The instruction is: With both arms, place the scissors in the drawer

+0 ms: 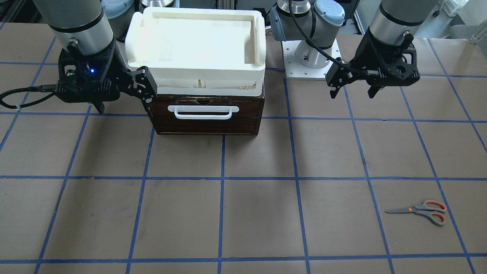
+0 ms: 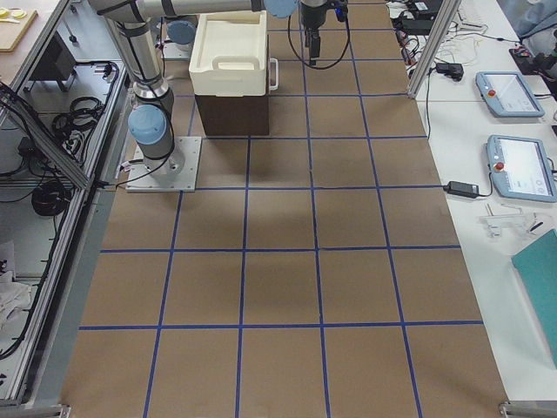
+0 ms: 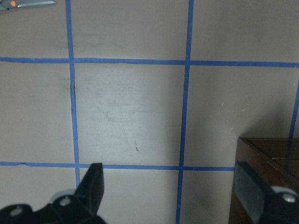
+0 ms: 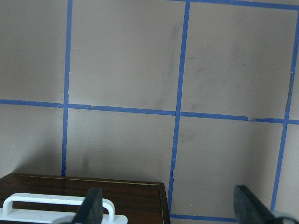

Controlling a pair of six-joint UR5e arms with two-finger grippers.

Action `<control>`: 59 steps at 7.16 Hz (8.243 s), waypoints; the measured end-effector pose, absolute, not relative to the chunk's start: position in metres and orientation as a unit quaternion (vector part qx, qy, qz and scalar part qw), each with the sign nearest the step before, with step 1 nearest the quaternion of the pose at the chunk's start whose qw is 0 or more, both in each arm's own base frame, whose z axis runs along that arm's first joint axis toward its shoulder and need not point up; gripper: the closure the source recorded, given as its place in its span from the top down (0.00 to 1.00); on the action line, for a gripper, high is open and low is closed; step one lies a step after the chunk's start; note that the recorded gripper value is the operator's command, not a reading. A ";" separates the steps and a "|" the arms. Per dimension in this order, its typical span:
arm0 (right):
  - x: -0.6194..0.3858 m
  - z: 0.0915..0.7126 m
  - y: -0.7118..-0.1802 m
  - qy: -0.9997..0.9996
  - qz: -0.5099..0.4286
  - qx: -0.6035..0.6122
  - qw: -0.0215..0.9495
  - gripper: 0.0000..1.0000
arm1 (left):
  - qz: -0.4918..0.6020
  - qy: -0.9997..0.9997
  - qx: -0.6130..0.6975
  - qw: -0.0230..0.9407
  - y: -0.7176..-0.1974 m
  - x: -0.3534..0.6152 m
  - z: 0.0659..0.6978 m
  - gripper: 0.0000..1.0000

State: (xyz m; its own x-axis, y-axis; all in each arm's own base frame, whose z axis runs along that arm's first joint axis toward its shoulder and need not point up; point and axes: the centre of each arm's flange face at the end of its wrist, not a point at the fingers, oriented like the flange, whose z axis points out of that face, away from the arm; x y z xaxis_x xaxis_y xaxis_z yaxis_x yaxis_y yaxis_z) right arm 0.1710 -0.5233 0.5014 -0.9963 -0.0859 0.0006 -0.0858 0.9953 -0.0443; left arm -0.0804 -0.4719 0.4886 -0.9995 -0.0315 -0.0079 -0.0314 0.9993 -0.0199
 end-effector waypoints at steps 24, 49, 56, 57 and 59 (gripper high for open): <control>0.297 0.328 -0.535 0.737 0.091 -0.663 0.088 1.00 | -0.007 0.738 0.673 0.053 -0.635 0.191 0.231 1.00; 0.313 0.287 -0.526 0.683 0.137 -0.707 0.124 1.00 | -0.047 0.693 0.720 0.010 -0.644 0.115 0.312 0.00; 0.315 0.292 -0.543 0.678 0.094 -0.723 0.093 1.00 | -0.046 0.710 0.703 0.015 -0.621 0.088 0.372 0.00; 0.314 0.291 -0.545 0.677 0.096 -0.724 0.088 1.00 | -0.044 0.710 0.702 0.015 -0.620 0.089 0.373 0.00; 0.315 0.290 -0.549 0.677 0.091 -0.726 0.082 1.00 | -0.037 0.710 0.703 0.016 -0.619 0.089 0.374 0.00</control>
